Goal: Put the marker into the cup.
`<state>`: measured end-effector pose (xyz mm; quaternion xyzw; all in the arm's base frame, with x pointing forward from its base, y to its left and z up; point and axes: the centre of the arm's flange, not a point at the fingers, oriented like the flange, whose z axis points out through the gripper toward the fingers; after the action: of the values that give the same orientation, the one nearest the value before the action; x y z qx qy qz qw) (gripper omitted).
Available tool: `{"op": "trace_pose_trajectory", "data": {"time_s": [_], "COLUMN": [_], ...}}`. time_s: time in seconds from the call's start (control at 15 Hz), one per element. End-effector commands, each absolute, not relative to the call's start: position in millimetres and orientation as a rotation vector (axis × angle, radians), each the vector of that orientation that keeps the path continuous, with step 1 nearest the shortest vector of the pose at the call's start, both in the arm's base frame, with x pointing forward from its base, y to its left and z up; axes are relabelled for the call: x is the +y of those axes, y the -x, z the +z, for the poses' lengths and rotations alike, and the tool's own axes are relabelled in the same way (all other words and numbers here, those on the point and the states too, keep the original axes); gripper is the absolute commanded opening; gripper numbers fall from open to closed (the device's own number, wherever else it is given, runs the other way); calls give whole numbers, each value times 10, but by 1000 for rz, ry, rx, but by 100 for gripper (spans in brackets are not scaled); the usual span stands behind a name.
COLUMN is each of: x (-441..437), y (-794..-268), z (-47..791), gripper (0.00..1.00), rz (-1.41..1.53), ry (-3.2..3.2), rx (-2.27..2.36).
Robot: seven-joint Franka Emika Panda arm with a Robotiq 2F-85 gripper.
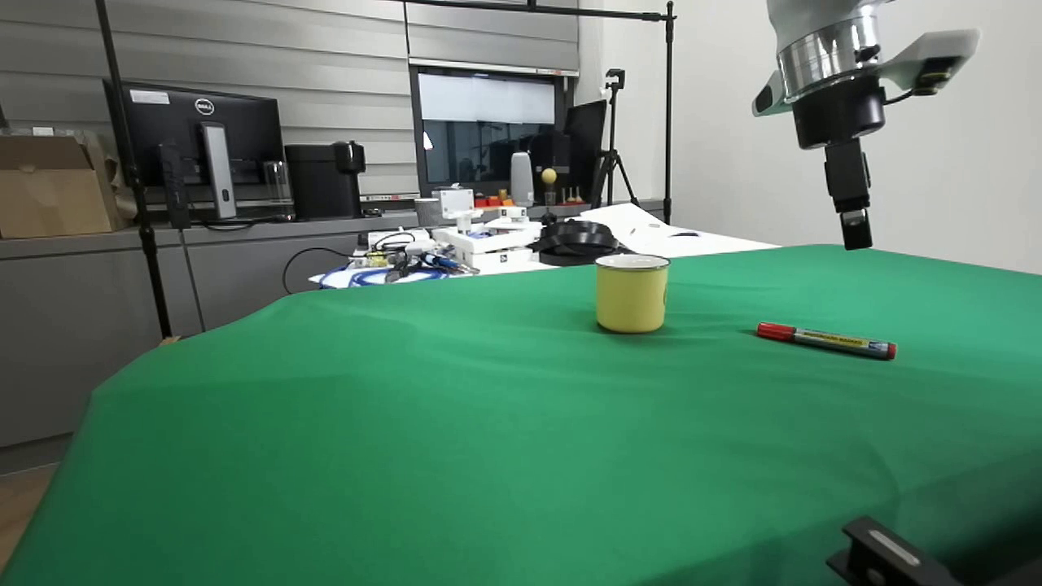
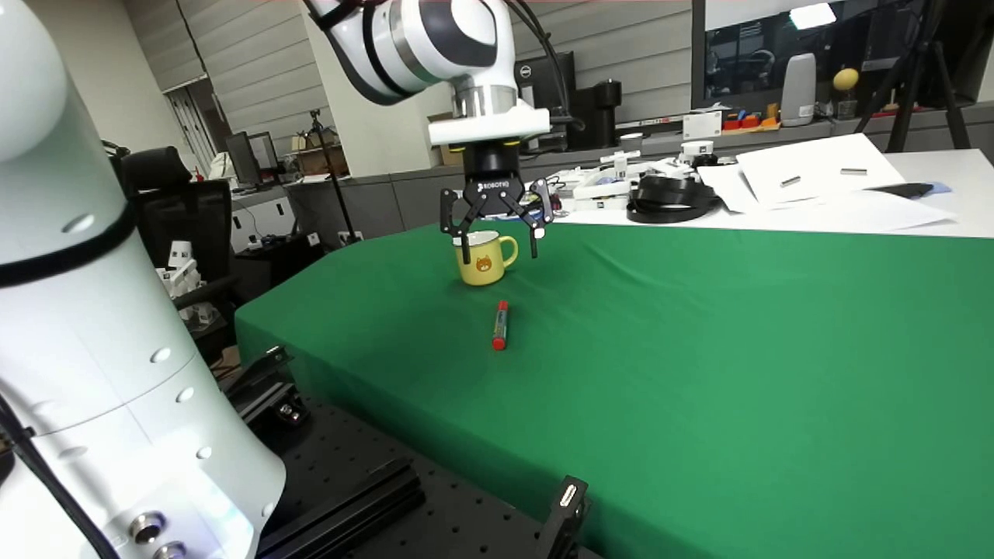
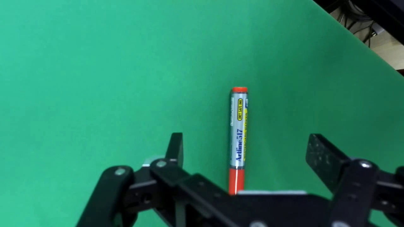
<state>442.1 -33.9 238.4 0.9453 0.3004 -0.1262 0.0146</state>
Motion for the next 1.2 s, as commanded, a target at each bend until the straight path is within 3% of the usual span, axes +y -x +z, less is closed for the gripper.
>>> {"op": "trace_pose_trajectory", "data": {"time_s": [0.0, 0.6, 1.13], "x": [-340, -150, -10], "y": [-4428, -4347, -4415], "z": [2390, 2367, 2015], "gripper": [100, 100, 100], "rz": [-391, -266, -91], "ry": [-2942, -2858, -2924], "rx": [935, 1180, 1013]}}
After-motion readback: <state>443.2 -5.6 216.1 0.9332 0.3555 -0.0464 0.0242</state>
